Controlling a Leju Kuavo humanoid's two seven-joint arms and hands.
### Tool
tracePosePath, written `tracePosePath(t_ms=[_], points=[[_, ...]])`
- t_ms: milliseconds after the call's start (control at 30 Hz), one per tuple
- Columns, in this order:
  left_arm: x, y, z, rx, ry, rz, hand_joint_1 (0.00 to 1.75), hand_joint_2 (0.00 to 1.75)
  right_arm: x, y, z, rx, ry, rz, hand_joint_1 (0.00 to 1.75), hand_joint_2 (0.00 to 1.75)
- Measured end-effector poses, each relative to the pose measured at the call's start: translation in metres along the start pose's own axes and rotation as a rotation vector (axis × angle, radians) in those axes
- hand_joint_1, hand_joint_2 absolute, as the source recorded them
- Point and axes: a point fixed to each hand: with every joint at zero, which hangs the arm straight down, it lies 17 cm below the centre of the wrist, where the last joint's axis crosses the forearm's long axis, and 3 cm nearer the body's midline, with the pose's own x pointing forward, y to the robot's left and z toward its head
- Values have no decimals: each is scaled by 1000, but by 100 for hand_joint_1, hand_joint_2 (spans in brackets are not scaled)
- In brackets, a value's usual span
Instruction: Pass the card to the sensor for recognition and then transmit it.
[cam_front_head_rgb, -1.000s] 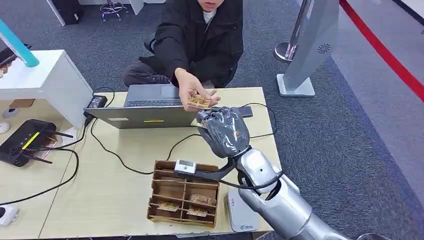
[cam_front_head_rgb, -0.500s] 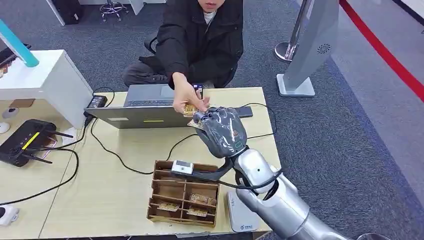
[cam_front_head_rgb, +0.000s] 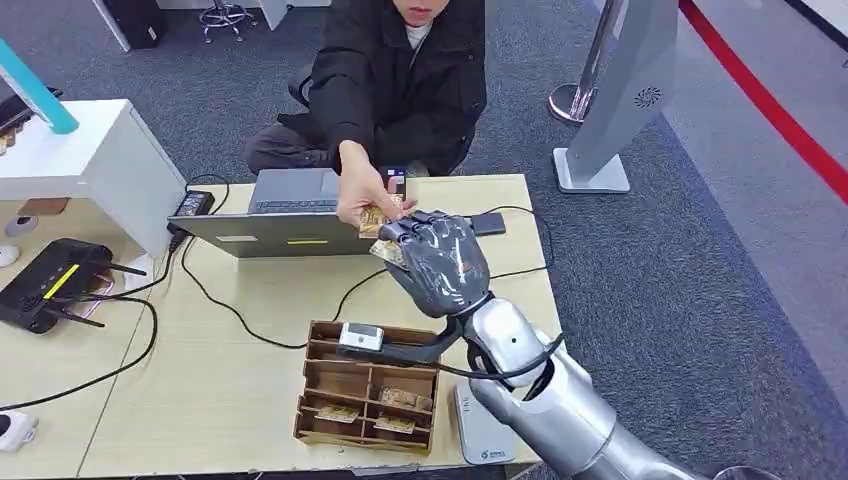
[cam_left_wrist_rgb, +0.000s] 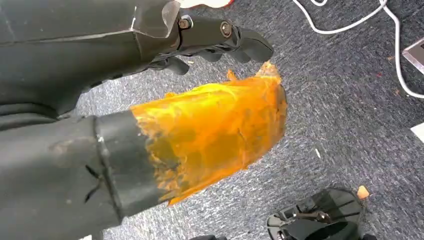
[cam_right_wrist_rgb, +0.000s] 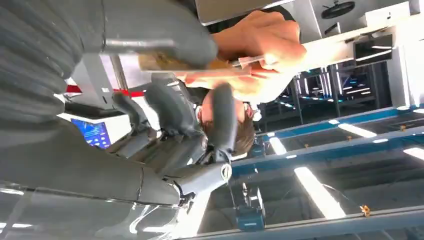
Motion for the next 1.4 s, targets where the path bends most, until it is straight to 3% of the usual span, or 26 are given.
tracePosePath(t_ms=[133, 167, 600, 833, 1400], points=[[0, 0, 0, 0, 0, 0, 0, 0, 1, 0, 0, -3, -1, 8, 0, 175], [0, 0, 0, 0, 0, 0, 0, 0, 1, 0, 0, -3, -1, 9, 0, 0], [-1, 1, 0, 4, 3, 9, 0, 0, 1, 3, 6, -8, 16, 10, 0, 0], [-4, 2, 0, 15, 11, 28, 0, 0, 6, -11, 19, -76, 31, -47, 0, 0], [-12, 3, 1, 34, 10, 72, 0, 0, 32, -86, 67, -304, -4, -397, 0, 0]])
